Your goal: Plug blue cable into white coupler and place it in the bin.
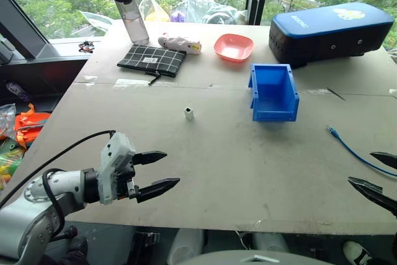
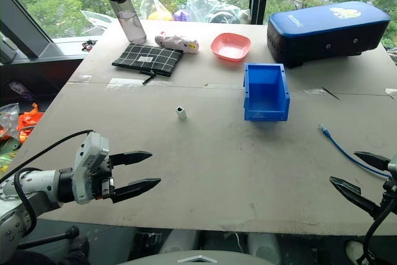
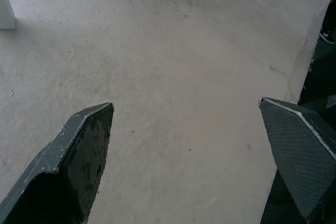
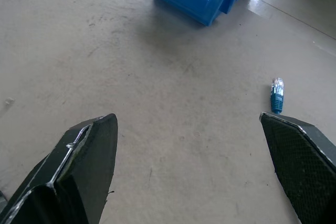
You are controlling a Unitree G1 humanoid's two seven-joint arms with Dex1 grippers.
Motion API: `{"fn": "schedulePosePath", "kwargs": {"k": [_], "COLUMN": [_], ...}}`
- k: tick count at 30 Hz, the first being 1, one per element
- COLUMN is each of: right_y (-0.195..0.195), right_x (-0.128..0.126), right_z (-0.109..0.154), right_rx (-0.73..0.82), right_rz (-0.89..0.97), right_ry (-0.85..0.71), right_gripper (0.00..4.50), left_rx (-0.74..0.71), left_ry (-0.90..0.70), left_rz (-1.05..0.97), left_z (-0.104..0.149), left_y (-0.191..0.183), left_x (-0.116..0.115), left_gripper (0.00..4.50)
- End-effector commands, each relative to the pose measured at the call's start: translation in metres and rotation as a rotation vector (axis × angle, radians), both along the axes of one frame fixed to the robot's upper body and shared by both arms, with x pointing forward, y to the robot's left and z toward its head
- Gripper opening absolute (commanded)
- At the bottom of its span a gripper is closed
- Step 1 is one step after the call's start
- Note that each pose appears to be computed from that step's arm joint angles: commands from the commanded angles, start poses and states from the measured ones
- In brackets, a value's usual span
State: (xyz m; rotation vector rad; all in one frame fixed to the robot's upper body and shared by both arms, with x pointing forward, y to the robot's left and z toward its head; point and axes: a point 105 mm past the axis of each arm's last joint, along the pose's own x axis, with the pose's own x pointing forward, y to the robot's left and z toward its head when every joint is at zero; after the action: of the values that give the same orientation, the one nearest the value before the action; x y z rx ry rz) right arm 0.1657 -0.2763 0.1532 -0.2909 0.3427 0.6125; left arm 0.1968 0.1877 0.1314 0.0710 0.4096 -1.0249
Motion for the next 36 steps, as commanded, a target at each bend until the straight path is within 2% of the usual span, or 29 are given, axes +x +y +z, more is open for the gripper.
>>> {"fn": "schedulePosePath", "kwargs": {"k": [1, 4, 8, 13, 20, 25, 34, 35, 36], "right_y": [0.009, 0.013, 0.013, 0.009, -0.011, -0.029, -0.032, -0.032, -0.032], "right_x": [0.005, 0.016, 0.027, 0.059, 0.107, 0.136, 0.157, 0.157, 0.157], "right_z": [0.004, 0.004, 0.004, -0.005, -0.029, -0.038, -0.047, -0.05, -0.052], "right_rx": [0.009, 0.05, 0.058, -0.017, -0.124, -0.157, -0.2, -0.199, -0.196], "right_rz": [-0.007, -0.078, -0.137, -0.196, -0.331, -0.415, -0.395, -0.394, -0.39], "right_ry": [-0.031, -0.045, -0.007, 0.1, 0.297, 0.385, 0.474, 0.486, 0.501], "right_gripper": [4.38, 4.38, 4.38, 4.38, 4.38, 4.38, 4.38, 3.86, 3.58], "left_rx": [-0.055, -0.176, -0.207, -0.169, -0.107, -0.107, -0.113, -0.113, -0.113], "left_ry": [-0.066, -0.095, -0.122, -0.24, -0.341, -0.356, -0.35, -0.352, -0.353], "left_rz": [0.019, 0.083, 0.077, -0.159, -0.267, -0.255, -0.188, -0.182, -0.174], "left_z": [0.015, 0.034, 0.048, 0.068, 0.074, 0.075, 0.064, 0.064, 0.063], "left_y": [-0.008, -0.019, -0.029, -0.058, -0.077, -0.079, -0.077, -0.077, -0.075], "left_x": [0.008, 0.023, 0.028, 0.012, 0.012, 0.01, -0.003, -0.004, -0.005], "left_gripper": [4.5, 4.5, 4.5, 4.5, 4.5, 4.5, 4.5, 4.5, 4.5]}}
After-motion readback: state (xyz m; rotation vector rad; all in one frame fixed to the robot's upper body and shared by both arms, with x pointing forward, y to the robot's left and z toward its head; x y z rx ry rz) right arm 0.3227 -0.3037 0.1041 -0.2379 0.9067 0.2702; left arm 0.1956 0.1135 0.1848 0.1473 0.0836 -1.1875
